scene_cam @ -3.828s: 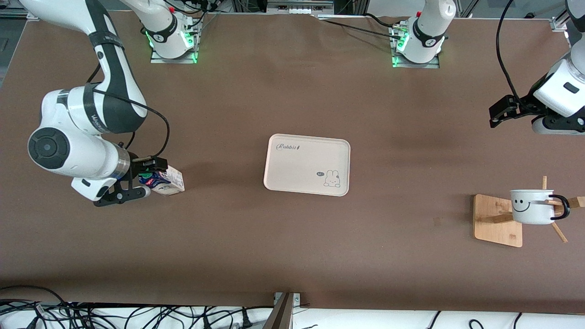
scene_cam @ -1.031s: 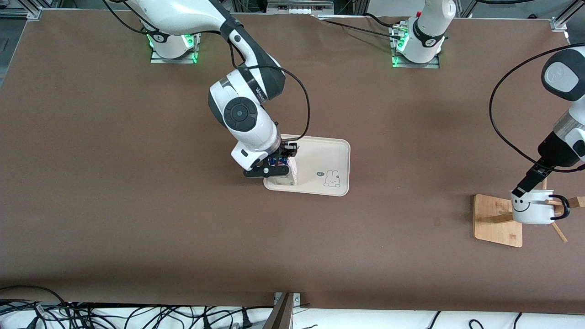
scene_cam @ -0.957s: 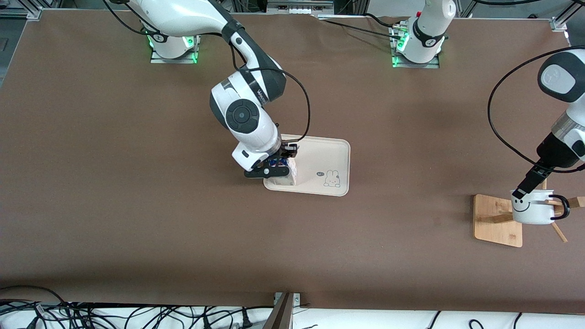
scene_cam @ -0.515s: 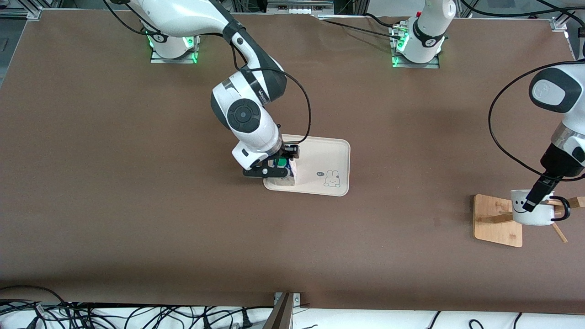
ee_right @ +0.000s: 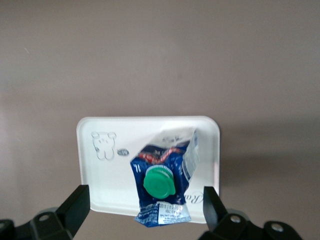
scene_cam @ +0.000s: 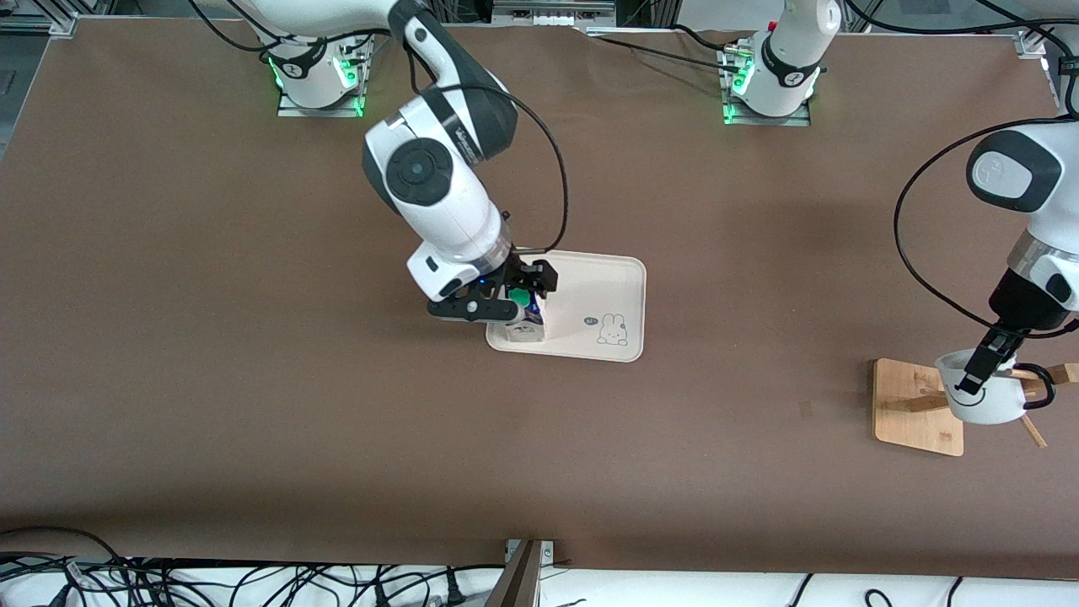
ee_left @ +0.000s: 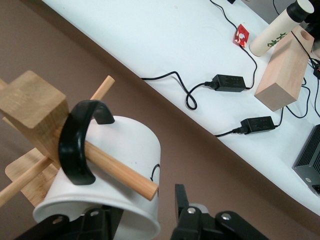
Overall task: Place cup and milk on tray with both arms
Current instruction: 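Release the carton and withdraw the right gripper while the left lifts the mug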
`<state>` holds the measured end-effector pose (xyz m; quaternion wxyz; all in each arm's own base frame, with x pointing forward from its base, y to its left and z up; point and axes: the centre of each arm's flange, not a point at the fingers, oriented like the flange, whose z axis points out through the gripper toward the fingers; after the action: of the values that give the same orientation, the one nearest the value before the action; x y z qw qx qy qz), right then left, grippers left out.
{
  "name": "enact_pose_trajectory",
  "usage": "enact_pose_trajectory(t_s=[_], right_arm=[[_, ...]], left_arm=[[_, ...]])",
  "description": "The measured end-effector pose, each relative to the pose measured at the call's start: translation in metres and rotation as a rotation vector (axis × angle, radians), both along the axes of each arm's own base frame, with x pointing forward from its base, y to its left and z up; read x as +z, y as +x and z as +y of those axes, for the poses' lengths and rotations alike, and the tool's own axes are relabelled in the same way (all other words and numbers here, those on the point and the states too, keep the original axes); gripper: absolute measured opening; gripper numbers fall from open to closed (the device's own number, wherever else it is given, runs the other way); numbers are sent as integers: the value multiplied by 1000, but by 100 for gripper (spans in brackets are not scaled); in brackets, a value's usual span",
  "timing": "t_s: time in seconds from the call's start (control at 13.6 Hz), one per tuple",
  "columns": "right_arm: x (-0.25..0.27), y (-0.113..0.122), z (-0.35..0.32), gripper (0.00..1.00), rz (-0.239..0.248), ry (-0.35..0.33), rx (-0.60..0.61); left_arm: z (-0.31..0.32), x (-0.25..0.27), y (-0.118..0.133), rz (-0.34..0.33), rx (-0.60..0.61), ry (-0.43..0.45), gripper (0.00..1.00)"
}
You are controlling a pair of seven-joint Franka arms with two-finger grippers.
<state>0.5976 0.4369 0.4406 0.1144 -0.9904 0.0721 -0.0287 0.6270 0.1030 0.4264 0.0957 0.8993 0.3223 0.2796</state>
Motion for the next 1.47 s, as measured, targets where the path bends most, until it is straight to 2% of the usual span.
enact_pose_trajectory(t_s=[0.15,0.22,0.29,0.37,0.44,0.52,0.59,0.66,1.03,1.25,1.47], right_arm=[[48,14,-50,100,-10,-11,-38],[69,19,-81,100,-2,-27,-22],[87,22,-113,100,13,-45,10],[102,25,-146,100,25,-62,44],[114,26,-179,100,36,-80,77],[121,25,-208,100,43,-97,114],[125,23,-235,100,48,-109,151],[126,19,-261,100,54,-115,179],[120,-13,-349,100,90,-125,231],[118,-25,-367,100,98,-153,233],[123,-30,-374,100,87,-174,260]], left_arm=[[2,-3,-2,6,4,-1,47],[3,-6,-4,13,6,-2,41],[4,-8,-6,18,8,-3,41],[5,-9,-7,19,9,-3,36],[4,-7,-8,16,9,-3,23],[1,-3,-8,11,4,-3,15],[0,-1,-8,7,3,-2,15],[0,0,-8,6,3,-2,9],[-8,7,-9,-3,-12,-3,7],[-20,13,-9,0,-33,-7,7],[-44,21,-9,2,-76,-13,7]])
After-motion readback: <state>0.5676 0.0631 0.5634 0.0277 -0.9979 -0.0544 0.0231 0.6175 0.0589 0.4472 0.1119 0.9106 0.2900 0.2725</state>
